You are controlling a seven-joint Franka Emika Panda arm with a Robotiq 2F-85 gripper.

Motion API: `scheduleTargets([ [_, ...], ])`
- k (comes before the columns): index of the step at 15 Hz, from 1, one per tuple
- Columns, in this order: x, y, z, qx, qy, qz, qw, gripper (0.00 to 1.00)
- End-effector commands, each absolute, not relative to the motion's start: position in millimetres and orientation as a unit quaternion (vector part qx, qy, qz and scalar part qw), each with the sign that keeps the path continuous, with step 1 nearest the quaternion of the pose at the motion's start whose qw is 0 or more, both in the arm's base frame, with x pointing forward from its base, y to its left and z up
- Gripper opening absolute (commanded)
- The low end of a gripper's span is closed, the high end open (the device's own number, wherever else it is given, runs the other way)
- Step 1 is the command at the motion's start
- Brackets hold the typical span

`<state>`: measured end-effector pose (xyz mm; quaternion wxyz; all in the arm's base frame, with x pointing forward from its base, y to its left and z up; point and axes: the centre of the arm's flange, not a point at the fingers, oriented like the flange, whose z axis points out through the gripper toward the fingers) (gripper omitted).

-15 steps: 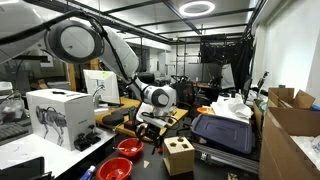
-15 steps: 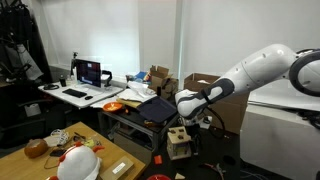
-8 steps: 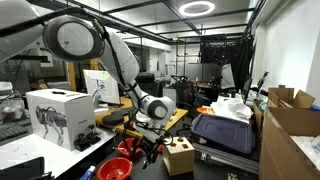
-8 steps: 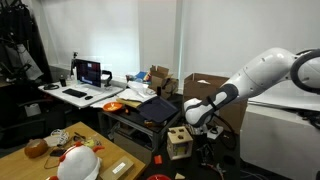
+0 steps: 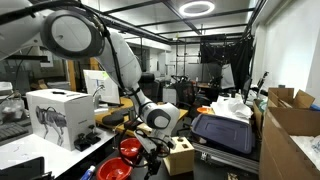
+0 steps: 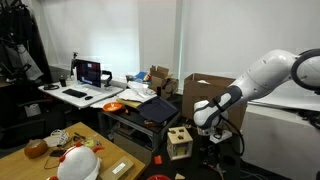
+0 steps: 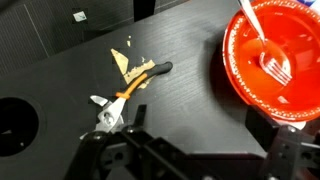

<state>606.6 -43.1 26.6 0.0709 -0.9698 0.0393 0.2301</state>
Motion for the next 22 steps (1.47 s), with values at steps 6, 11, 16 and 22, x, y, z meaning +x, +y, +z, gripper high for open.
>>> scheduleTargets([
  [6,588,-36,43,-0.973,0.139,0.164,0.078,1.00],
  [11,606,-29,41,-0.976,0.114,0.167,0.083,1.00],
  [16,604,-28,50,-0.976,0.113,0.167,0.084,1.00],
  [22,603,-28,49,-0.976,0.113,0.167,0.084,1.00],
])
